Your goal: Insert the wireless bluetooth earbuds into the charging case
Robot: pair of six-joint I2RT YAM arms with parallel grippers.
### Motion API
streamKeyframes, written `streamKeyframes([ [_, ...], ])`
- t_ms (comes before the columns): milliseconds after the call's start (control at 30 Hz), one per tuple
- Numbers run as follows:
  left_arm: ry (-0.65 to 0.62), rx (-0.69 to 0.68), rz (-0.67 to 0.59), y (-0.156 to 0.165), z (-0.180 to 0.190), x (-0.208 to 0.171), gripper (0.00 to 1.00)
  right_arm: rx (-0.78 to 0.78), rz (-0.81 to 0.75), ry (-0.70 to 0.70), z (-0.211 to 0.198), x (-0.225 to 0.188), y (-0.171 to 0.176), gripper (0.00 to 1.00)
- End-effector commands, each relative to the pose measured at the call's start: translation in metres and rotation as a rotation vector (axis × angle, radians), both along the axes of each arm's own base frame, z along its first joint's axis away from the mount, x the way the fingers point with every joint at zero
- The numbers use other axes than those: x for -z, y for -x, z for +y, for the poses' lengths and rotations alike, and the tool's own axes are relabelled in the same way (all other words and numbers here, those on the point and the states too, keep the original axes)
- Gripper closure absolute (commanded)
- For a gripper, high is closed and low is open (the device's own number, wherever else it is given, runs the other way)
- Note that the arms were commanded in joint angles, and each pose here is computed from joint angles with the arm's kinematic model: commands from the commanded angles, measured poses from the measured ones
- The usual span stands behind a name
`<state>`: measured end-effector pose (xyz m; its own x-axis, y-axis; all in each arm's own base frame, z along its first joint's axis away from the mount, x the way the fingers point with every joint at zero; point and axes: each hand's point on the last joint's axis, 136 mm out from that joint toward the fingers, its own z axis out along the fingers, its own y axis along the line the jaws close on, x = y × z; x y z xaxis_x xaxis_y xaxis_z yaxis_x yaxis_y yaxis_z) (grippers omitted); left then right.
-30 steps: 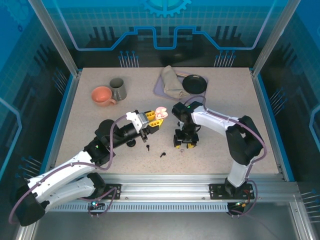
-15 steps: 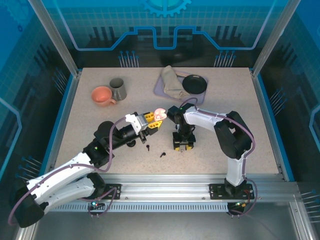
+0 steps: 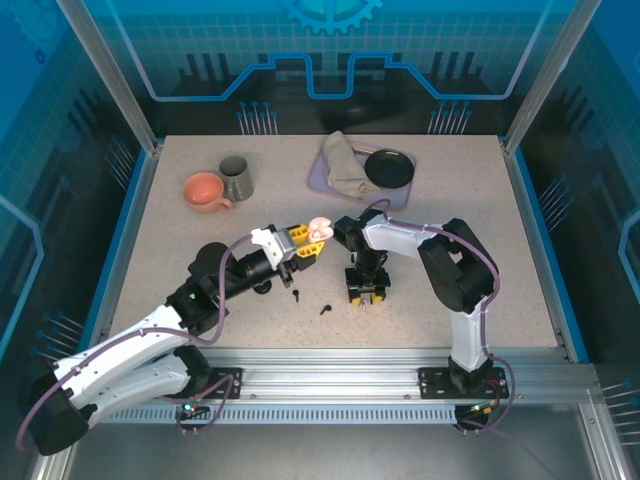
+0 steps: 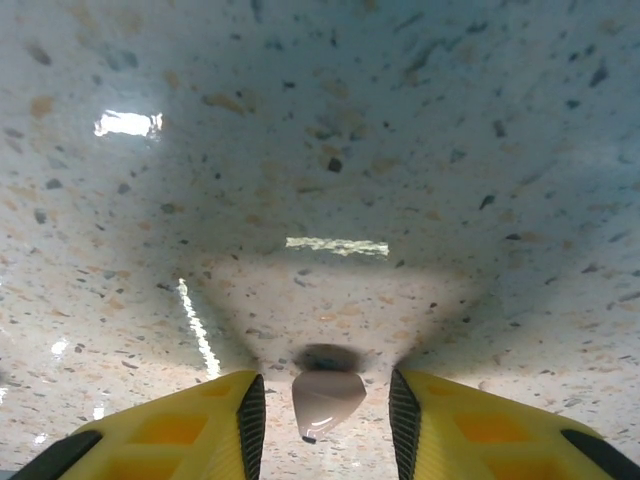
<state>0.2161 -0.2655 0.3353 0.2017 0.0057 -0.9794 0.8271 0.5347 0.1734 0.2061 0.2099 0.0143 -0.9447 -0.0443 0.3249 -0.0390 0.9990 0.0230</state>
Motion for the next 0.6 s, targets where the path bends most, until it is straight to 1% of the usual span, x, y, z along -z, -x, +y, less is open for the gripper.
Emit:
streamKeyframes([
  [0, 0.012, -0.005, -0.022, 0.0007, 0.0005, -0.004, 1.0, -0.011, 0.006, 0.015, -0.001, -0.0002, -0.0015, 0.6],
  [567, 0.013, -0.005, -0.027, 0.0015, 0.0011, -0.004, 1.0, -0.031, 0.024, 0.058, -0.0014, 0.004, -0.0008, 0.67],
])
